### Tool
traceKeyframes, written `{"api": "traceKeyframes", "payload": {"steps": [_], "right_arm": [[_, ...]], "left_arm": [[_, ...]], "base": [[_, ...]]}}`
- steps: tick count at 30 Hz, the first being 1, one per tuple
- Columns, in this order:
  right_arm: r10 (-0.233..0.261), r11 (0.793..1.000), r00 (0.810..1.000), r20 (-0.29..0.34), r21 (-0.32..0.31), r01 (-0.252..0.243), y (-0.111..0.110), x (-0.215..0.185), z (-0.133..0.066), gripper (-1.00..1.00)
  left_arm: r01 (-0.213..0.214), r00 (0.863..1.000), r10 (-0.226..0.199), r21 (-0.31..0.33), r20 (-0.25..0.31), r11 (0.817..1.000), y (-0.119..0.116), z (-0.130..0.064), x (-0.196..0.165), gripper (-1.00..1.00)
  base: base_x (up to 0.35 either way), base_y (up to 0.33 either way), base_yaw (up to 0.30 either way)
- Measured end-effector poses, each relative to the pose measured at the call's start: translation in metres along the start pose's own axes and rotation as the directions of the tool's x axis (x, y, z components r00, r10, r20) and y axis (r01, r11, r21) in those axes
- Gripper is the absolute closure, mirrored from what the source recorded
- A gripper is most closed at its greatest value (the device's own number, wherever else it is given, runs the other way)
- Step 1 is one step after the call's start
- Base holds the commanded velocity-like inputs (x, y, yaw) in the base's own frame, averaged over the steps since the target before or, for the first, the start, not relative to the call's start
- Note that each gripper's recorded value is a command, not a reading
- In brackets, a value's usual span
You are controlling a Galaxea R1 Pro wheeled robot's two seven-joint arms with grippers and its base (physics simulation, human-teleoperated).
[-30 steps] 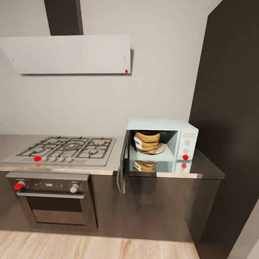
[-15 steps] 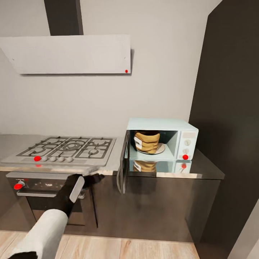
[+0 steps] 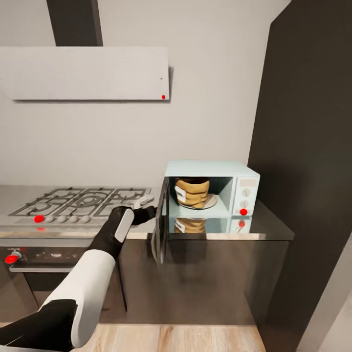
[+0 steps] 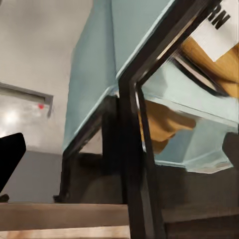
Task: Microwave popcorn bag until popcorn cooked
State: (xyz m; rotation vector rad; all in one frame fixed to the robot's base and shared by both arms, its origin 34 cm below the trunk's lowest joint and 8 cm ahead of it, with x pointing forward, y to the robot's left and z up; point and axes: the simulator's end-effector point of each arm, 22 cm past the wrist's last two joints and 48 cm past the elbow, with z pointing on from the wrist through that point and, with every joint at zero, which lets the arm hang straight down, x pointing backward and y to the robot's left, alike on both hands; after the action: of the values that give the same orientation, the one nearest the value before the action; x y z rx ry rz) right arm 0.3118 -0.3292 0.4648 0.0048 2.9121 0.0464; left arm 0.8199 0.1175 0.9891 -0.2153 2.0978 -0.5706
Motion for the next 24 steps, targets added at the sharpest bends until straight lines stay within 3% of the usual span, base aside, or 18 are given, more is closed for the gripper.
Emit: {"api": "traceKeyframes", "payload": {"steps": [6,10,13,17,24], "right_arm": [[0.000,1.000,1.000,0.000,-0.001,0.000,0.000,0.000,0.000,-1.00],[0.001,1.000,1.000,0.001,0.001,-0.001,-0.001,0.000,0.000,-1.00],[0.001,1.000,1.000,0.001,0.002,-0.001,-0.001,0.000,0.000,-1.00],[0.002,1.000,1.000,0.003,0.002,-0.002,-0.002,-0.001,0.000,-1.00],[0.002,1.000,1.000,0.006,0.002,-0.002,-0.002,-0.001,0.000,-1.00]], "left_arm": [[0.000,1.000,0.000,0.005,-0.008,1.000,-0.003,0.002,0.004,-1.00],[-0.003,1.000,0.004,0.087,-0.012,0.996,-0.026,0.002,0.007,-1.00],[-0.062,0.998,0.065,0.122,-0.019,0.991,-0.046,0.003,0.014,-1.00],[-0.201,0.978,0.207,0.132,-0.027,0.971,-0.070,0.004,0.028,-1.00],[-0.231,0.971,0.236,0.122,-0.030,0.965,-0.072,0.005,0.032,-1.00]], "base": [[0.000,0.000,-0.247],[0.000,0.000,-0.248],[0.000,0.000,-0.248],[0.000,0.000,-0.248],[0.000,0.000,-0.250]]}}
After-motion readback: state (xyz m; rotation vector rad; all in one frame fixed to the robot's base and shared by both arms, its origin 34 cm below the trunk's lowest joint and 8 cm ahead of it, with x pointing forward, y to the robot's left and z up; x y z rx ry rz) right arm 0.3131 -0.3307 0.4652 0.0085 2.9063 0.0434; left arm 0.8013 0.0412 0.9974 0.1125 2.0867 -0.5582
